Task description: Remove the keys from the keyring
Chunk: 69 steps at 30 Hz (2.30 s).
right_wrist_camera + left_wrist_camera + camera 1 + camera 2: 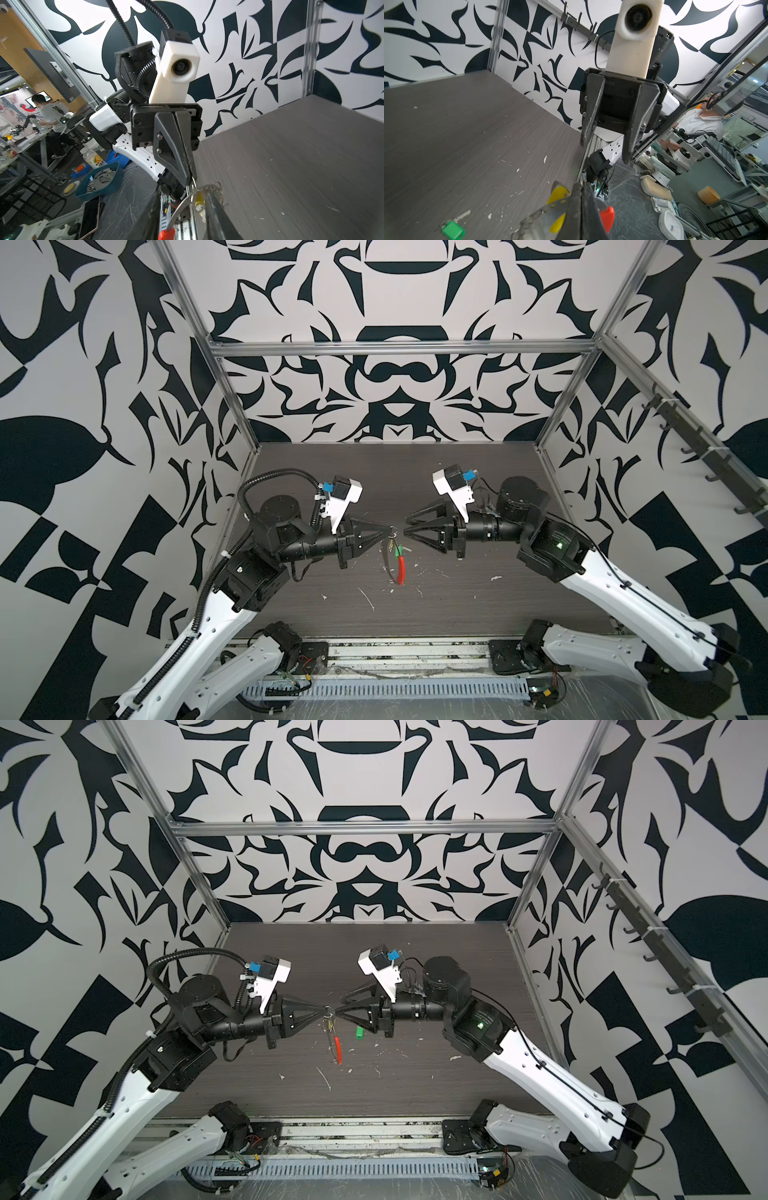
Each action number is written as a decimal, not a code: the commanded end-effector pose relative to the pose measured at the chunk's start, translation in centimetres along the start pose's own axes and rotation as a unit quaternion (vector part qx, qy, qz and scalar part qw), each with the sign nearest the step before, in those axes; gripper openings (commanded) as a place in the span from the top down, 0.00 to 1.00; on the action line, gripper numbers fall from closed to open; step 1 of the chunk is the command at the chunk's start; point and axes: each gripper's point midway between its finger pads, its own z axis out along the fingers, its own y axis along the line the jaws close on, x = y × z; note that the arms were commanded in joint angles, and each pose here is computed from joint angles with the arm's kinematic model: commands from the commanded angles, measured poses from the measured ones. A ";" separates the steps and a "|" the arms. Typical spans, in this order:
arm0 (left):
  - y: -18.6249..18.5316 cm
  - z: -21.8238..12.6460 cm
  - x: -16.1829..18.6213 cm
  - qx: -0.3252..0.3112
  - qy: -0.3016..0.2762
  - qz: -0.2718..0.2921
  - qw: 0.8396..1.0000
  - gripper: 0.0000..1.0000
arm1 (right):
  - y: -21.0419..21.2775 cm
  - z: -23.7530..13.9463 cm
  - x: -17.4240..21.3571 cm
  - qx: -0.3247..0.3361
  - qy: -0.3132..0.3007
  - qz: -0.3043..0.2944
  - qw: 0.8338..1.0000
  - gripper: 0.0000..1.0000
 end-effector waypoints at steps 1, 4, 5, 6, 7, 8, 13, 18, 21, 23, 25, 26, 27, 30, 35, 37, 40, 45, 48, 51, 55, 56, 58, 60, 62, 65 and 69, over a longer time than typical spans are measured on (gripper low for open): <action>-1.5 -0.5 -2.7 0.022 -0.066 0.047 0.996 1.00 | 1.3 -0.3 -3.3 -0.018 -0.074 -0.032 0.997 0.61; -2.0 -0.8 -3.3 0.035 -0.094 0.060 0.993 1.00 | 1.2 0.1 -3.3 -0.024 -0.082 -0.028 0.996 0.61; -2.1 -0.9 -3.4 0.038 -0.100 0.063 0.992 1.00 | 1.3 0.1 -3.4 -0.026 -0.086 -0.028 0.996 0.61; -2.2 -0.9 -3.5 0.041 -0.105 0.065 0.991 1.00 | 1.3 0.2 -3.4 -0.028 -0.089 -0.027 0.995 0.61; -2.2 -0.9 -3.5 0.043 -0.108 0.066 0.991 1.00 | 1.4 0.2 -3.6 -0.030 -0.093 -0.029 0.995 0.61; -2.1 -0.9 -3.5 0.042 -0.108 0.065 0.991 1.00 | 1.5 0.2 -3.7 -0.033 -0.096 -0.030 0.994 0.61; -2.1 -0.8 -3.4 0.047 -0.112 0.063 0.991 1.00 | 1.6 0.5 -3.6 -0.038 -0.096 -0.026 0.994 0.62; -2.2 -1.0 -3.6 0.047 -0.121 0.067 0.989 1.00 | 1.4 1.2 -3.1 -0.046 -0.084 -0.013 0.995 0.67; -2.2 -1.0 -3.6 0.046 -0.122 0.066 0.989 1.00 | 1.6 1.5 -2.9 -0.053 -0.080 -0.011 0.995 0.71; -2.1 -1.1 -3.7 0.044 -0.124 0.065 0.989 1.00 | 1.6 1.7 -2.6 -0.055 -0.076 -0.008 0.996 0.75; -2.0 -1.1 -3.7 0.042 -0.127 0.064 0.989 1.00 | 1.6 1.9 -2.4 -0.056 -0.073 -0.006 0.996 0.78; -2.1 -1.2 -3.8 0.042 -0.129 0.065 0.989 1.00 | 1.6 1.9 -2.4 -0.057 -0.072 -0.006 0.996 0.79; -2.1 -1.2 -3.8 0.041 -0.131 0.066 0.988 1.00 | 1.6 1.9 -2.4 -0.057 -0.072 -0.005 0.996 0.81; -2.1 -1.4 -3.9 0.038 -0.135 0.067 0.988 1.00 | 1.6 2.0 -2.1 -0.058 -0.069 -0.003 0.996 0.84; -2.1 -1.4 -4.0 0.037 -0.138 0.067 0.987 1.00 | 1.6 2.1 -1.9 -0.058 -0.067 -0.002 0.996 0.88; -2.1 -1.4 -4.0 0.036 -0.139 0.067 0.987 1.00 | 1.5 2.1 -1.7 -0.059 -0.064 0.000 0.996 0.87; -2.1 -1.4 -4.1 0.037 -0.139 0.067 0.987 1.00 | 1.5 2.1 -1.6 -0.057 -0.064 0.000 0.996 0.87; -2.1 -1.3 -4.1 0.039 -0.138 0.064 0.988 1.00 | 1.5 2.2 -1.5 -0.059 -0.060 0.001 0.996 0.95; -2.1 -1.2 -4.1 0.042 -0.135 0.062 0.988 1.00 | 1.5 2.1 -1.6 -0.059 -0.060 0.000 0.996 1.00; -2.1 -1.1 -4.1 0.045 -0.132 0.056 0.989 1.00 | 1.6 2.1 -1.6 -0.059 -0.058 -0.001 0.997 1.00; -1.9 -1.1 -3.8 0.035 -0.118 0.042 0.991 0.84 | 1.7 1.9 -1.3 -0.052 -0.044 0.000 0.998 1.00; -1.9 -1.1 -3.6 0.032 -0.114 0.039 0.992 0.75 | 1.6 1.8 -1.2 -0.050 -0.039 0.001 0.998 1.00; -1.8 -1.3 -3.3 0.021 -0.103 0.034 0.994 0.67 | 1.7 1.7 -0.7 -0.044 -0.024 -0.002 0.999 1.00; -1.7 -1.5 -2.9 0.013 -0.091 0.030 0.995 0.65 | 1.6 1.5 -0.4 -0.038 -0.010 -0.003 0.999 1.00; -1.8 -1.6 -2.5 0.007 -0.072 0.024 0.997 0.64 | 1.6 1.4 0.0 -0.032 0.005 -0.003 0.999 1.00; -1.7 -1.3 -1.8 0.002 -0.034 0.003 0.999 0.63 | 1.9 1.3 0.3 -0.036 0.023 -0.002 0.999 1.00; -1.6 -1.1 -0.9 -0.007 0.018 -0.017 1.000 0.63 | 2.1 1.2 0.4 -0.036 0.044 0.000 0.998 1.00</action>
